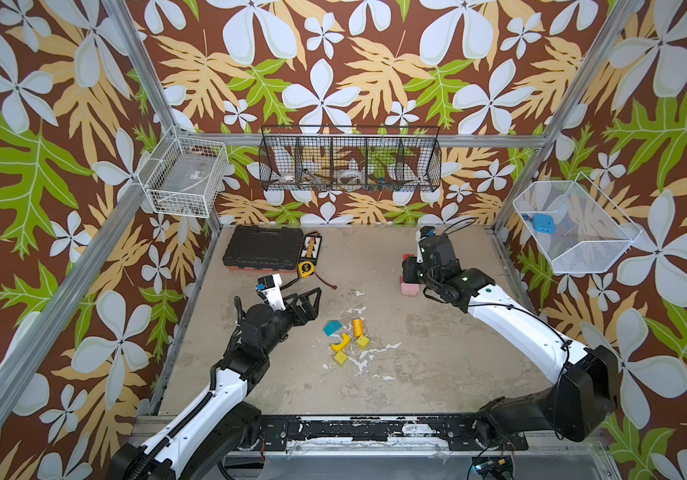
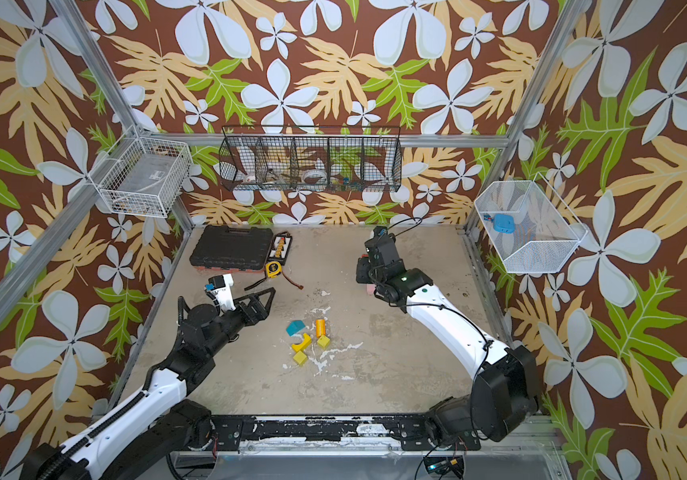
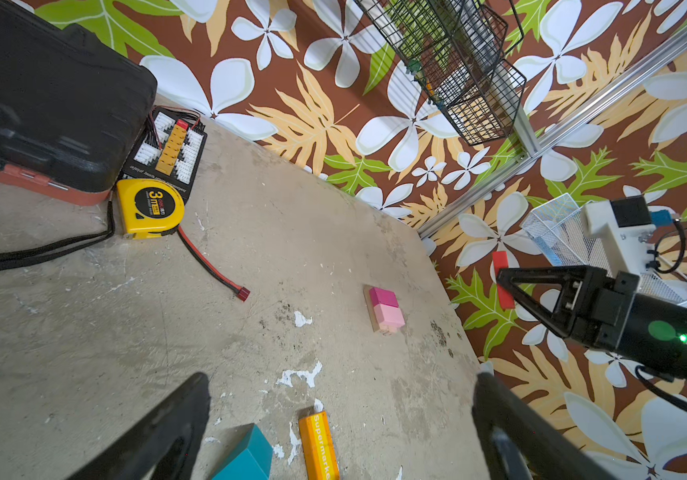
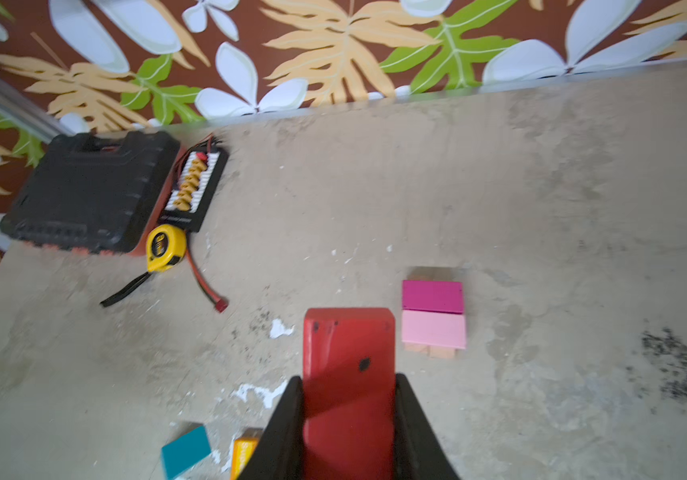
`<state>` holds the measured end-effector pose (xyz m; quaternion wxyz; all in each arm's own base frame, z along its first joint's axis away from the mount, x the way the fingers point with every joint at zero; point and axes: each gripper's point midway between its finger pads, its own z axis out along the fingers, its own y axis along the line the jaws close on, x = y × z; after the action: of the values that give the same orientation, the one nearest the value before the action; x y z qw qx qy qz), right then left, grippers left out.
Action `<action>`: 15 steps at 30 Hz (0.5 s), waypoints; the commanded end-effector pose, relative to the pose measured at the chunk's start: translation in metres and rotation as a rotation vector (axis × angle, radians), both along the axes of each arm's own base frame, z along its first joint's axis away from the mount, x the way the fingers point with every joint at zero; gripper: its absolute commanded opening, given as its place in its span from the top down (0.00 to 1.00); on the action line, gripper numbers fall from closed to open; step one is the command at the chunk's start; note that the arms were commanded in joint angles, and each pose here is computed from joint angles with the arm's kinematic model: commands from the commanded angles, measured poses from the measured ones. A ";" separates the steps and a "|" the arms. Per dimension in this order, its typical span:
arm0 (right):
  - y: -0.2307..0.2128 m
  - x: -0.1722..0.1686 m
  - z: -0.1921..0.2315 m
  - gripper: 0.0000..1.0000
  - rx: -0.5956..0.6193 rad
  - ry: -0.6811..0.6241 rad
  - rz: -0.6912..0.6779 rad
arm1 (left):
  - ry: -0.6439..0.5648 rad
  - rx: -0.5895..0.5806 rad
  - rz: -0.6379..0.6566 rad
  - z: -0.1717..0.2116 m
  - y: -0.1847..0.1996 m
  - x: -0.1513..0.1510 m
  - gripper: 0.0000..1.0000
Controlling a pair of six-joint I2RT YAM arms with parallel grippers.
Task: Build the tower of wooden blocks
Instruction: 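Carry the red block with the right gripper toward the pink-topped tower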
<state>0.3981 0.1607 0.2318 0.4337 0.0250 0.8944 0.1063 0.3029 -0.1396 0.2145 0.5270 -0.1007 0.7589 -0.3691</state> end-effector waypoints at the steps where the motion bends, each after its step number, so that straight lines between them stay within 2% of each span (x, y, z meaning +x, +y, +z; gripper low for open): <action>1: -0.039 0.015 -0.008 0.96 -0.039 -0.010 -0.115 | -0.004 -0.007 0.013 0.003 0.002 0.002 0.01; 8: -0.081 0.024 -0.072 0.99 0.046 0.167 -0.140 | -0.001 -0.006 0.013 0.003 0.001 0.002 0.01; 15: -0.080 0.036 -0.124 1.00 -0.043 0.336 -0.100 | -0.010 -0.002 0.025 0.006 0.004 0.001 0.01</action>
<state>0.4382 0.0783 0.1218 0.3135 0.0989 0.9421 0.0659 0.3032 -0.1382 0.2170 0.5307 -0.1030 0.7568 -0.3675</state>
